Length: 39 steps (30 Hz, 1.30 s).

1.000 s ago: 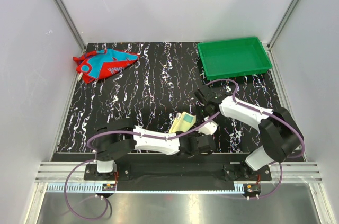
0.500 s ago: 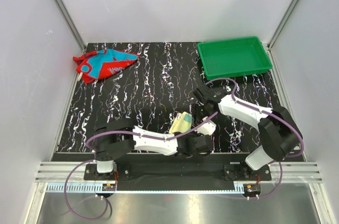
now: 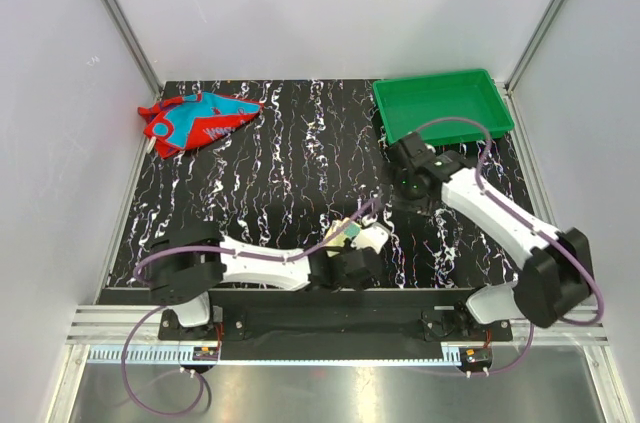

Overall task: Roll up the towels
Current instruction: Roll the towel

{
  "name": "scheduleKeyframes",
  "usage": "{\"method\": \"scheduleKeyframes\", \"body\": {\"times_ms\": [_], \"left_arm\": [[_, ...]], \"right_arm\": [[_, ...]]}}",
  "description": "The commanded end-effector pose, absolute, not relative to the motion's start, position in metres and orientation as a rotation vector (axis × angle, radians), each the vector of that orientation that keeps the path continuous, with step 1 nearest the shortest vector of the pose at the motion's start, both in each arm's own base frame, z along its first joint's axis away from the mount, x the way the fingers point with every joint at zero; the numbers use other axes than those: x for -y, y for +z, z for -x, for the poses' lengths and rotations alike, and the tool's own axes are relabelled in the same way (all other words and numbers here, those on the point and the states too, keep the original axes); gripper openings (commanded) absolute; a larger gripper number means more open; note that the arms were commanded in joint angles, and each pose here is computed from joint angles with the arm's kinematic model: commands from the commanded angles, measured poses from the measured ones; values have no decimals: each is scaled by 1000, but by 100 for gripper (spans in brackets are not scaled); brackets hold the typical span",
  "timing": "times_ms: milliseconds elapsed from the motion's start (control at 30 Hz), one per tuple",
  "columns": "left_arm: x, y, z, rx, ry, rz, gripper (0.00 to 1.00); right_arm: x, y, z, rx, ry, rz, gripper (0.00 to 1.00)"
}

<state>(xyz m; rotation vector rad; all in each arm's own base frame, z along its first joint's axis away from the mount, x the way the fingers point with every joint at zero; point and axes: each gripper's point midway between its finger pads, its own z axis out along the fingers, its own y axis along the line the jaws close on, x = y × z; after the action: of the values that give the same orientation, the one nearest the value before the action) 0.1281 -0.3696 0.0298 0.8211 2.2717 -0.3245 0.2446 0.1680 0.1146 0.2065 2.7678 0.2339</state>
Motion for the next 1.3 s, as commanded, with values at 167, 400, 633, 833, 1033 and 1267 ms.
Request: {"method": "scheduleKeyframes", "body": {"times_ms": [167,400,633,833,1033,1267], "left_arm": [[369,55,-134,-2363,-844,-554,11],[358,77,-146,-2337,-1283,-361,4],[352,68,-154,-2351,-1549,-217,2],[354,62,-153,-2328,-1714,-151,2],[353,56,-157,-2349,-1698,-132,3],[351,51,-163,-2379,-1676,-120,4]], "right_arm": [[-171,180,-247,-2483,527,-216,86],[-208,157,-216,-2471,895,-134,86],[-231,131,-206,-2422,1129,-144,86],[-241,103,-208,-2439,1170,-166,86],[-251,68,-206,-2517,1110,-174,84],[-260,44,-198,-2574,1075,-174,53]]}}
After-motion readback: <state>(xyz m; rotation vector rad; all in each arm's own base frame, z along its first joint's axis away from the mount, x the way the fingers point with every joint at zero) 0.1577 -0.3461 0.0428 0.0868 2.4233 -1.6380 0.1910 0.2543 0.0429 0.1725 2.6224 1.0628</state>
